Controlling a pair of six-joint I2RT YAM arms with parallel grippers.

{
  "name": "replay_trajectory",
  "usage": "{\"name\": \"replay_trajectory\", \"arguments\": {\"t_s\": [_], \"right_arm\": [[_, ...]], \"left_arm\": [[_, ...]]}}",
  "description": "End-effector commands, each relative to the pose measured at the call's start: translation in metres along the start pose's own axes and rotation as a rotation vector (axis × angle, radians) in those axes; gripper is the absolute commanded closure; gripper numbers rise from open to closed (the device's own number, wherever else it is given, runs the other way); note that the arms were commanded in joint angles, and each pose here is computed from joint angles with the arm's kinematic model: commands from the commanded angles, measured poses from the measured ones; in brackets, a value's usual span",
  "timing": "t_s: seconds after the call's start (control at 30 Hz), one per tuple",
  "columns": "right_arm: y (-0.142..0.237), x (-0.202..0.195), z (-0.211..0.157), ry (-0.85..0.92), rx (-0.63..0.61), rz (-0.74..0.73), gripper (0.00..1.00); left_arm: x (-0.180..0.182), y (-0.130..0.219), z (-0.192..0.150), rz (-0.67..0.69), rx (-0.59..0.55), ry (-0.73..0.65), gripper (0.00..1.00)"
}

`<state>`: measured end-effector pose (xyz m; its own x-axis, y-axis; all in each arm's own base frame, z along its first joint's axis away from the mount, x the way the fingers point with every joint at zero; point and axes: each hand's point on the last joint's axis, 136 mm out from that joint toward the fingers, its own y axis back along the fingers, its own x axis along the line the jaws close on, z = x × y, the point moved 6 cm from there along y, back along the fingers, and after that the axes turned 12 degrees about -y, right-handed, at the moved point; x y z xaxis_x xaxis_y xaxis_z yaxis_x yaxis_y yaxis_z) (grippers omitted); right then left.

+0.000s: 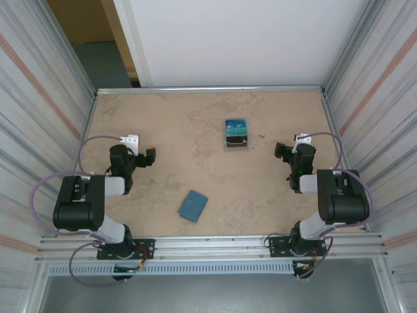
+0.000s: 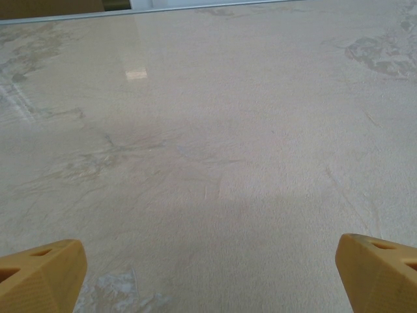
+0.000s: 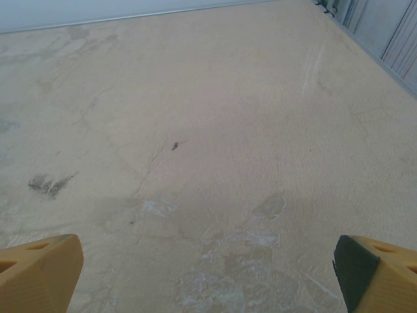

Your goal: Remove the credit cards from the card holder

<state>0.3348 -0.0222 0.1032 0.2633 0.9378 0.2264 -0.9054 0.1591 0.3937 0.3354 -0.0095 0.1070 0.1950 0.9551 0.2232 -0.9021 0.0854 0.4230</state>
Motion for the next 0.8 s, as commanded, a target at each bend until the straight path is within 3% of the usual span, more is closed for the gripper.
{"name": "replay_trajectory", "arguments": {"t_s": [0.0,0.27,0.5,0.77], "right_arm": [[0.000,0.001,0.004,-0.016,-0.022,-0.014,0.01],[0.001,0.007,0.025,0.001,0.045,-0.091,0.01],[0.012,0.009,0.034,-0.004,0.033,-0.115,0.01],[0.054,0.013,0.064,-0.081,-0.011,-0.139,0.01]], "left_arm": [[0.006,0.007,0.021,0.013,-0.039,0.006,0.01],[0.020,0.038,0.047,0.107,-0.077,0.058,0.01],[0.021,0.067,0.076,0.136,-0.141,0.128,0.01],[-0.029,0.090,0.106,0.023,-0.087,0.102,0.01]]}}
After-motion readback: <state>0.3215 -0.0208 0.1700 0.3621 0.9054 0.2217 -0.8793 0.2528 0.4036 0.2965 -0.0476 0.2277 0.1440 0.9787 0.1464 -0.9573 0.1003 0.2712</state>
